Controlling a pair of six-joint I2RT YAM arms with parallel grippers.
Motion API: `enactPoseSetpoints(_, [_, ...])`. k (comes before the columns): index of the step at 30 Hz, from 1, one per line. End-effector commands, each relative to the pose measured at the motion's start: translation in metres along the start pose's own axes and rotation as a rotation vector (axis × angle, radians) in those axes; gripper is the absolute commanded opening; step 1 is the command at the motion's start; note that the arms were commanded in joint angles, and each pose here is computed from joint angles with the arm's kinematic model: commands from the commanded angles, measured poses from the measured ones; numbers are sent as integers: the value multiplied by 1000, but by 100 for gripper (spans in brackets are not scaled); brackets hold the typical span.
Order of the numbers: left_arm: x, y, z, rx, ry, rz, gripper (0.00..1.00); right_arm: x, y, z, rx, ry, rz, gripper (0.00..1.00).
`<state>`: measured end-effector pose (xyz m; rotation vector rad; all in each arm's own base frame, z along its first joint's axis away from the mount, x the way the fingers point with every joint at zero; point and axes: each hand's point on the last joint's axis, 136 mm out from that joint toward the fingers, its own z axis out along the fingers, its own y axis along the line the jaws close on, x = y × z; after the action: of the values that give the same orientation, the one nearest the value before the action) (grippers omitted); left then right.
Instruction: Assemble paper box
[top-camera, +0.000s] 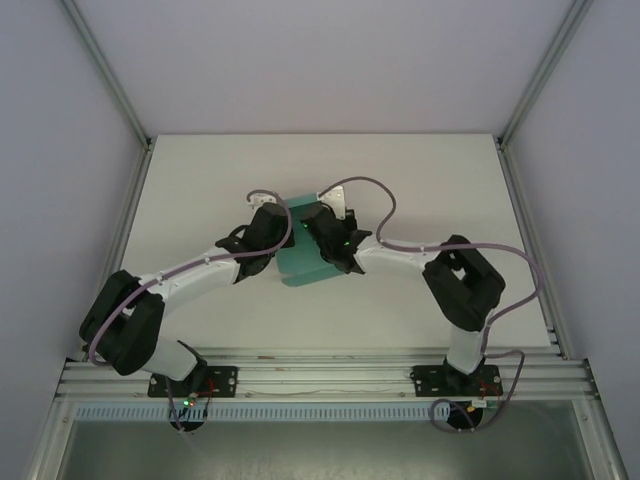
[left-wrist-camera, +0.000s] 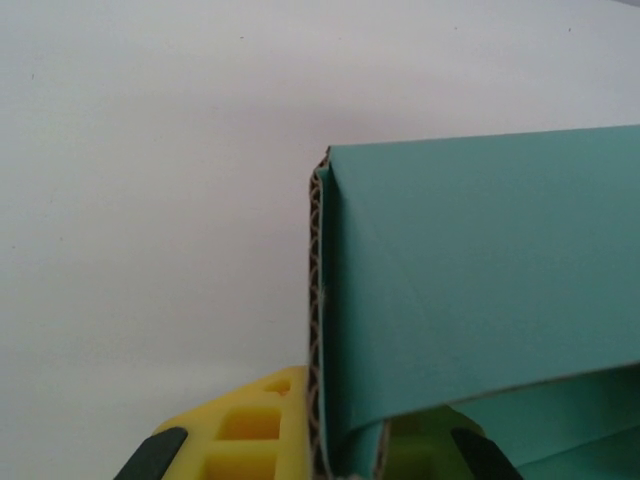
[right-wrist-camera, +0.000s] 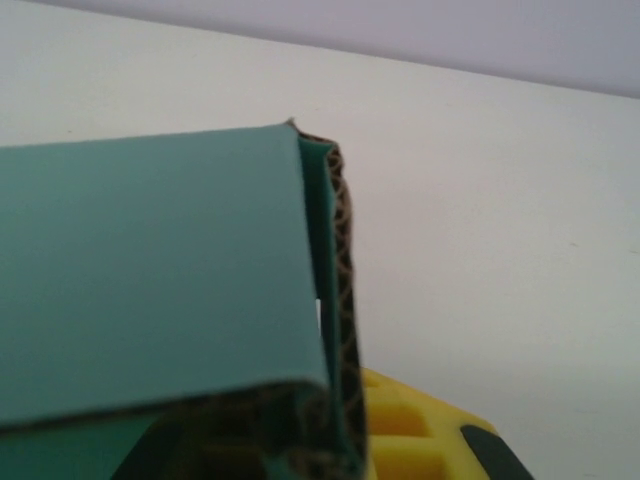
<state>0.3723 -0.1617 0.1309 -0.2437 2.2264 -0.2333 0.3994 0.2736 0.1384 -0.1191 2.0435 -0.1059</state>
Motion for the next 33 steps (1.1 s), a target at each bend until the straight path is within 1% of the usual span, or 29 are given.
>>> enactPoseSetpoints(1, [-9, 8, -1, -33, -22, -25, 0, -18, -10, 1, -84, -38, 18, 17])
enactPoseSetpoints(4, [-10, 6, -1, -24, -21, 6, 0, -24, 5, -14, -224, -37, 0, 30])
enactPoseSetpoints(5, [-11, 6, -2, -25, -22, 12, 0, -25, 9, -20, -271, -32, -13, 38])
enactPoseSetpoints(6, [-12, 6, -3, -30, -25, 19, 0, -27, 10, -28, -309, -32, -20, 50])
enactPoseSetpoints(7, [-13, 7, -4, -33, -25, 29, 0, -27, 12, -35, -343, -29, -21, 58])
enactPoseSetpoints(11, [-18, 5, -8, -27, -32, 68, 0, -33, 14, -71, -492, -32, -36, 86])
enactPoseSetpoints(13, [-21, 2, -11, -14, -29, 97, 0, -41, 7, -89, -531, -61, -4, 98])
enactPoseSetpoints(14, [-22, 1, -12, -8, -27, 118, 0, -45, 4, -97, -544, -78, 8, 100])
enactPoseSetpoints(16, [-22, -6, -13, 29, -12, 184, 0, -53, -12, -111, -531, -106, 55, 100])
enactPoseSetpoints(18, [-18, -17, -15, 93, 24, 293, 0, -59, -33, -121, -481, -128, 113, 100])
enactPoseSetpoints(20, [-5, -35, -20, 235, 107, 447, 0, -60, -56, -125, -411, -124, 177, 100])
enactPoseSetpoints(21, [5, -45, -26, 328, 161, 531, 0, -62, -69, -132, -391, -129, 213, 100])
enactPoseSetpoints(23, [37, -63, -46, 537, 277, 716, 0, -60, -90, -139, -345, -119, 269, 100])
enactPoseSetpoints(24, [56, -70, -61, 654, 340, 812, 0, -56, -99, -142, -328, -108, 288, 100])
enactPoseSetpoints(25, [67, -74, -73, 726, 377, 885, 0, -53, -107, -145, -315, -97, 301, 100])
enactPoseSetpoints(26, [72, -75, -81, 765, 392, 946, 0, -49, -114, -148, -301, -90, 309, 100])
enactPoseSetpoints(27, [72, -75, -83, 770, 385, 991, 0, -45, -122, -150, -284, -81, 319, 100])
enactPoseSetpoints(30, [54, -65, -66, 633, 357, 1059, 0, -33, -139, -157, -238, -49, 339, 100])
enactPoseSetpoints(31, [52, -61, -62, 596, 375, 1084, 0, -29, -142, -159, -232, -38, 339, 100])
enactPoseSetpoints(33, [54, -55, -54, 548, 450, 1134, 0, -20, -148, -161, -214, -19, 334, 100])
